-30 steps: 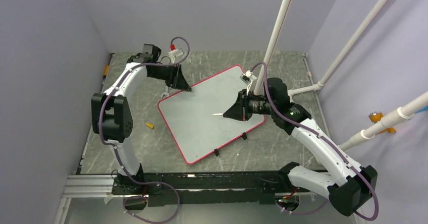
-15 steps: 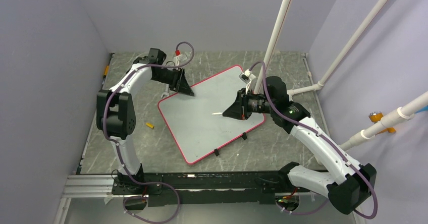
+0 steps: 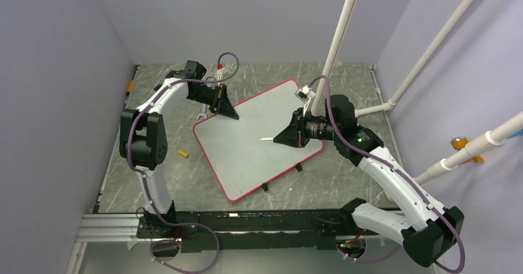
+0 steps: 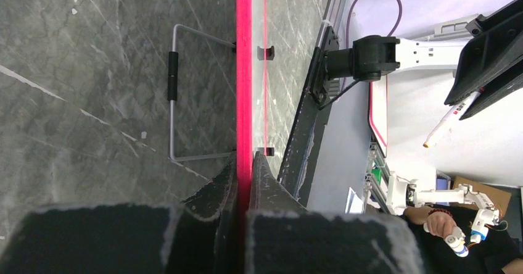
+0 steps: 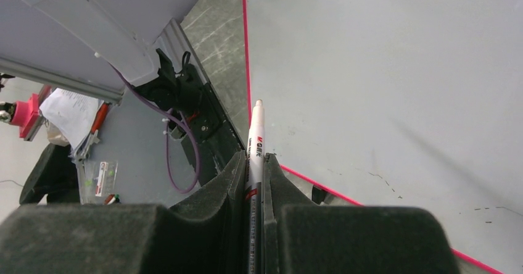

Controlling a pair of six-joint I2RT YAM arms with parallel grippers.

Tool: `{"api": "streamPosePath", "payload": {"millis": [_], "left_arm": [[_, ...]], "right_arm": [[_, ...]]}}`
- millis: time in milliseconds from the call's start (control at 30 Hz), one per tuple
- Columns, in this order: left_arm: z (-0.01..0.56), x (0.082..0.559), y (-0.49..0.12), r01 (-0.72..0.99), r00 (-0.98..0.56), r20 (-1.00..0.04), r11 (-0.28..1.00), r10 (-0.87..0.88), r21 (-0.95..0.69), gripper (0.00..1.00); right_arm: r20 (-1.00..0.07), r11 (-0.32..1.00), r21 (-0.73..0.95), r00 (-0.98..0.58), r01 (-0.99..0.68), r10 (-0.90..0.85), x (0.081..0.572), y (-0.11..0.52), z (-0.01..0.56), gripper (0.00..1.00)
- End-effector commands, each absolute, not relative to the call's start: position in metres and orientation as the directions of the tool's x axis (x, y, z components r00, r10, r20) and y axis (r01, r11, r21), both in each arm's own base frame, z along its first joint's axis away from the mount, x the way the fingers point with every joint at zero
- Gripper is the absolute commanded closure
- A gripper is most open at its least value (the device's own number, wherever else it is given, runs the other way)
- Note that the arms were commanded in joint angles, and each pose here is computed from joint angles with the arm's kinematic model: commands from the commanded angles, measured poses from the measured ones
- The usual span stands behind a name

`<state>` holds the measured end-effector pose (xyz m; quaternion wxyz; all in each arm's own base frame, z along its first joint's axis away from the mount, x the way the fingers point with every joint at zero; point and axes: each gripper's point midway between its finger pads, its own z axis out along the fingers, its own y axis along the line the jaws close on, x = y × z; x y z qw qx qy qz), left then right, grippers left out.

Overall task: Write a sentence on the whiteboard
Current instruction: Hold the whiteboard on the whiteboard stand, then write a sentence on the whiteboard.

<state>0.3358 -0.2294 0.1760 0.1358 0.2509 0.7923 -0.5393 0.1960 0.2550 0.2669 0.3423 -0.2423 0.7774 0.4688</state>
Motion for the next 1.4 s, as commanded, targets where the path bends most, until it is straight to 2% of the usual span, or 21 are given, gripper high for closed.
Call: {"api": "streamPosePath", "payload": {"millis": [0,567,1067,1367], "left_arm": [[0.168,0.339,-0.234,0.657,-0.753,-0.576,0.316,0.317,-0.684,1.0],[0.184,0.344,-0.228,0.709,-0.702,-0.632,0.404,0.33,-0.577,1.0],[0.196,0.344,-0.226,0.73,-0.667,-0.675,0.458,0.315,-0.507,1.0],[0.195,0.346,-0.223,0.722,-0.669,-0.673,0.492,0.315,-0.487,1.0]], "right_arm": [[-0.791,0.418,0.541,-0.61,-0.73,-0.04,0.191,0.255,0.284,1.0],[-0.806,0.421,0.53,-0.592,-0.736,-0.021,0.187,0.256,0.307,1.0],[-0.792,0.675,0.401,-0.605,-0.619,-0.085,0.19,0.265,0.296,1.0],[-0.802,0.686,0.328,-0.576,-0.649,-0.162,0.174,0.32,0.292,1.0]]}}
